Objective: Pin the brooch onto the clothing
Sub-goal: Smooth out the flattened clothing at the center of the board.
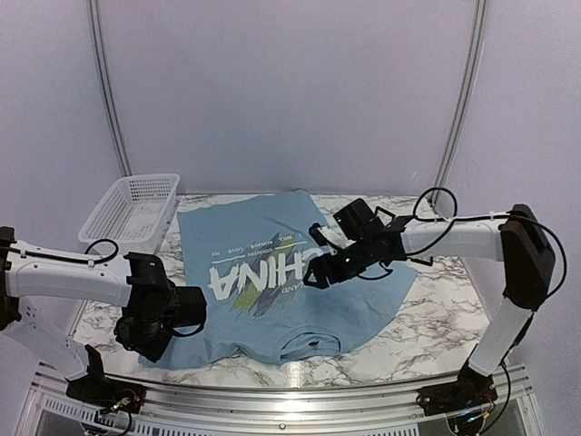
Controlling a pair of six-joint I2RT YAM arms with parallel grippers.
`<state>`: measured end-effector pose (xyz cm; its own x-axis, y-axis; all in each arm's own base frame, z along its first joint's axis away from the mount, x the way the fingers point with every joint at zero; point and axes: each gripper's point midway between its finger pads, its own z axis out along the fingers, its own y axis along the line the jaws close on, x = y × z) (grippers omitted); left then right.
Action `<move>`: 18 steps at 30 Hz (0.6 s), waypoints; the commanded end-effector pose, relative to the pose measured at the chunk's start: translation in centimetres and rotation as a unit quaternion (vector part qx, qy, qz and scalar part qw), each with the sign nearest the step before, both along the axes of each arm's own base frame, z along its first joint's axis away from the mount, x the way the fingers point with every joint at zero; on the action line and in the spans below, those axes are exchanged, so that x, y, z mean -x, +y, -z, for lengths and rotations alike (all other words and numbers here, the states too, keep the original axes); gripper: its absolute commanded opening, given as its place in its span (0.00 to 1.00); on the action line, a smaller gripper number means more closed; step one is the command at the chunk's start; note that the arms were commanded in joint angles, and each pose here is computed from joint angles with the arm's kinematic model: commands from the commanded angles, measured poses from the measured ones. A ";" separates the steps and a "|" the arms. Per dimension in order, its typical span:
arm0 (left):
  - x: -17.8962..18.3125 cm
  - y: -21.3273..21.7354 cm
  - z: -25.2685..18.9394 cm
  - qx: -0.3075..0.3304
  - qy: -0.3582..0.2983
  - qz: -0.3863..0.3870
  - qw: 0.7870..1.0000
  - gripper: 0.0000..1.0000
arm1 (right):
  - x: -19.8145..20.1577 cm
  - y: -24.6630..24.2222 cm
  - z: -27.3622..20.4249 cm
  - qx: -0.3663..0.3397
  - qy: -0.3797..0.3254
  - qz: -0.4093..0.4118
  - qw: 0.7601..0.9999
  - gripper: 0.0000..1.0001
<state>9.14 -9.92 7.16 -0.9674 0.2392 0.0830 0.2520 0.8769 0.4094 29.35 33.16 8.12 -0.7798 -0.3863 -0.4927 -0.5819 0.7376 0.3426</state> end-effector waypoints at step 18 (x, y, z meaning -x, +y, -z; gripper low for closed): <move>-13.0 -17.6 -1.7 0.255 -0.179 0.166 0.935 0.28 | 11.1 -0.9 2.9 0.027 0.059 -0.134 0.989 0.00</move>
<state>18.99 -25.79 11.12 -0.8029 0.4430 -0.3988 0.4371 0.8925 0.1113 20.82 31.47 6.16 -0.6973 -0.5893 -0.4080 -0.7134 0.6255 0.3159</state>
